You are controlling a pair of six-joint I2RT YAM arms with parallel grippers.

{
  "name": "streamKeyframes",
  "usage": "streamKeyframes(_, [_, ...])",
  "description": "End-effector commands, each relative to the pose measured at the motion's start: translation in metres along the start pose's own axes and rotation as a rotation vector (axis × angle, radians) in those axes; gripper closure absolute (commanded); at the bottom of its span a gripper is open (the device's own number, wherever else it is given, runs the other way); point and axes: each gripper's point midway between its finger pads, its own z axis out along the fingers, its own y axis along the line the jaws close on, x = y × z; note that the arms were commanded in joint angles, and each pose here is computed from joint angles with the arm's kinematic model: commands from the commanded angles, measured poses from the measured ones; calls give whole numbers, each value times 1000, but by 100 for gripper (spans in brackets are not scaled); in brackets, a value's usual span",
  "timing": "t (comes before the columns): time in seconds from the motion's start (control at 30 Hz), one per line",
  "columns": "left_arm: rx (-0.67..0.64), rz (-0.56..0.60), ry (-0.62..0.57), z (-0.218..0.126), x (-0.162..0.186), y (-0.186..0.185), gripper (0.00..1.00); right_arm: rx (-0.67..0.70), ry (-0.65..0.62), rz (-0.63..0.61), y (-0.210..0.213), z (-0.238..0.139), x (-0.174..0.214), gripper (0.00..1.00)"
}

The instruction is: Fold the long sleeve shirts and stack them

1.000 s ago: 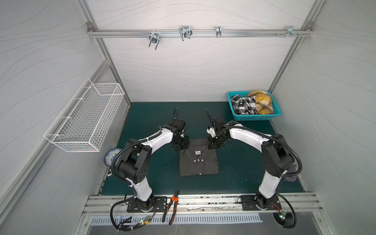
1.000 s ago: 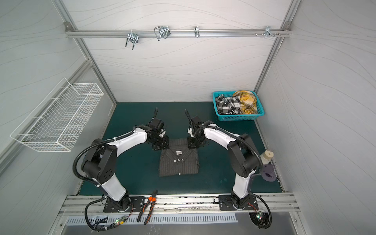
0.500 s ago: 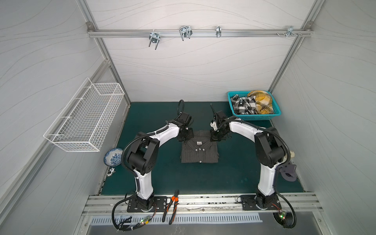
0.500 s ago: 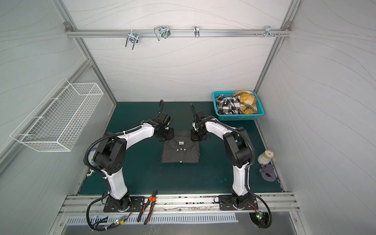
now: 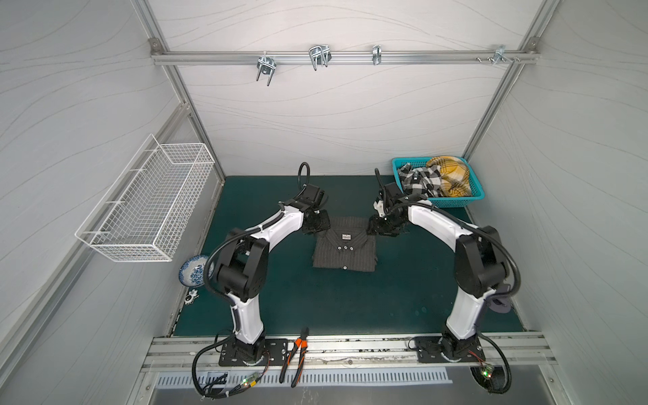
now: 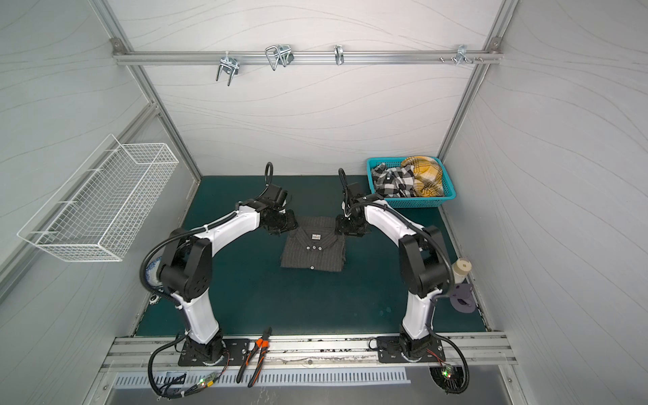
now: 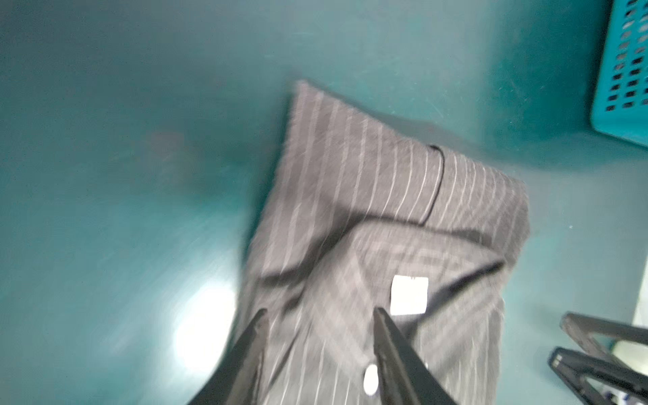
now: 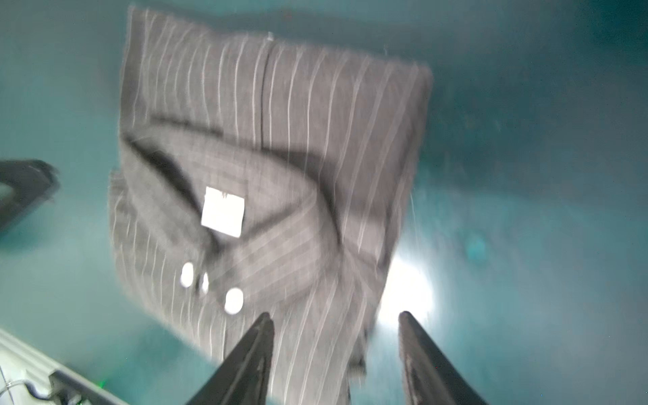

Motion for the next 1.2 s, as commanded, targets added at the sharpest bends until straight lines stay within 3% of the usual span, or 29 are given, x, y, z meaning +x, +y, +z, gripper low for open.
streamKeyframes(0.0, [46,-55,33,-28,30,2,59,-63,55,37,17,-4,37,47])
streamKeyframes(0.17, [139,-90,116,-12,59,1,80,-139,137,67,32,25,61,69])
streamKeyframes(0.27, [151,-94,165,8,62,-3,89,-78,174,121,15,41,64,77])
streamKeyframes(0.47, [94,-120,236,43,70,8,98,-6,280,228,-20,65,81,82])
streamKeyframes(0.6, [117,-138,273,51,81,8,98,-49,243,233,-19,55,74,80])
streamKeyframes(0.73, [160,-121,241,26,75,-5,91,-80,173,190,-7,28,61,70])
streamKeyframes(0.87, [188,-79,115,-28,56,-15,68,-88,124,164,0,6,53,50])
streamKeyframes(0.97, [143,-74,28,-55,45,3,53,-130,123,157,5,2,52,39])
streamKeyframes(1.17, [121,-190,77,-46,37,56,41,-221,142,186,14,9,56,29])
